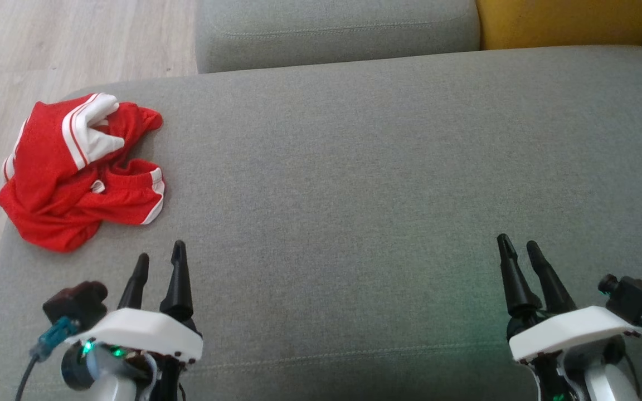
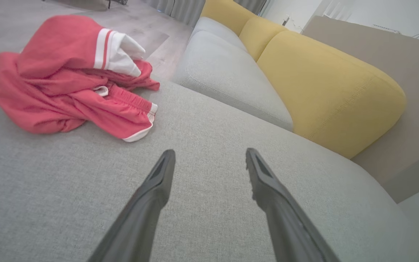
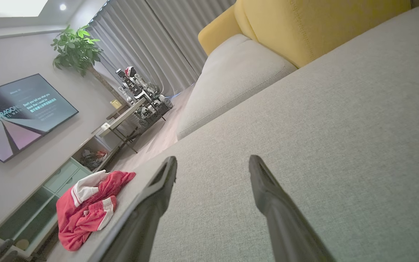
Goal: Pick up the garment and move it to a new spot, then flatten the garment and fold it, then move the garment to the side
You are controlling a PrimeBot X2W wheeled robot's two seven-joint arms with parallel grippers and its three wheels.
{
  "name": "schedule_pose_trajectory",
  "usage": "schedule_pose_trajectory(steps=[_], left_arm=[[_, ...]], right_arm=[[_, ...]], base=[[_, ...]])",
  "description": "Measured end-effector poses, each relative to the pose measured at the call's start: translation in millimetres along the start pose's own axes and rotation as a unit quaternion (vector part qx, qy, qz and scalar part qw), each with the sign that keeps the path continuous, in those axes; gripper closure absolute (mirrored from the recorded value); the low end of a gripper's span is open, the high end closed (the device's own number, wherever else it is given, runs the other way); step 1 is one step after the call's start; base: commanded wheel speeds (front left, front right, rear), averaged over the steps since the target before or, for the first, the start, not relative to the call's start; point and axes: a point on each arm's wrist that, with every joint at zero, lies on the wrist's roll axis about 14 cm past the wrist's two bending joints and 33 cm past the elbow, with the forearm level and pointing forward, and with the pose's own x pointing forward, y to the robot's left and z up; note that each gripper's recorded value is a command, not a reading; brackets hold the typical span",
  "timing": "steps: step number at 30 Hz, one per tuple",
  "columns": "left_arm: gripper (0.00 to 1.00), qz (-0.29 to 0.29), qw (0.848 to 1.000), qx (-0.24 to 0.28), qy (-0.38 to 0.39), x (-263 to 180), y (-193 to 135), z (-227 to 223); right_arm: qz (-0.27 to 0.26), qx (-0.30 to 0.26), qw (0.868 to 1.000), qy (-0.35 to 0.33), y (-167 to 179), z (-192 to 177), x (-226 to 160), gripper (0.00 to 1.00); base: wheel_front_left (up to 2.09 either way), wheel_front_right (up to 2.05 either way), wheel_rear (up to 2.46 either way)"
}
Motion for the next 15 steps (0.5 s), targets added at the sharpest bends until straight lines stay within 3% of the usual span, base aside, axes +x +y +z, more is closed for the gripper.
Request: schedule_pose_trajectory(steps=[15], left_arm=[[0.00,-0.021,0.993,0.108,-0.042,-3,-19,13]], right_arm=[[0.016,-0.098,0.995,-0.009,6,2,0,0.00]], base=[[0.00,0.00,0.00]])
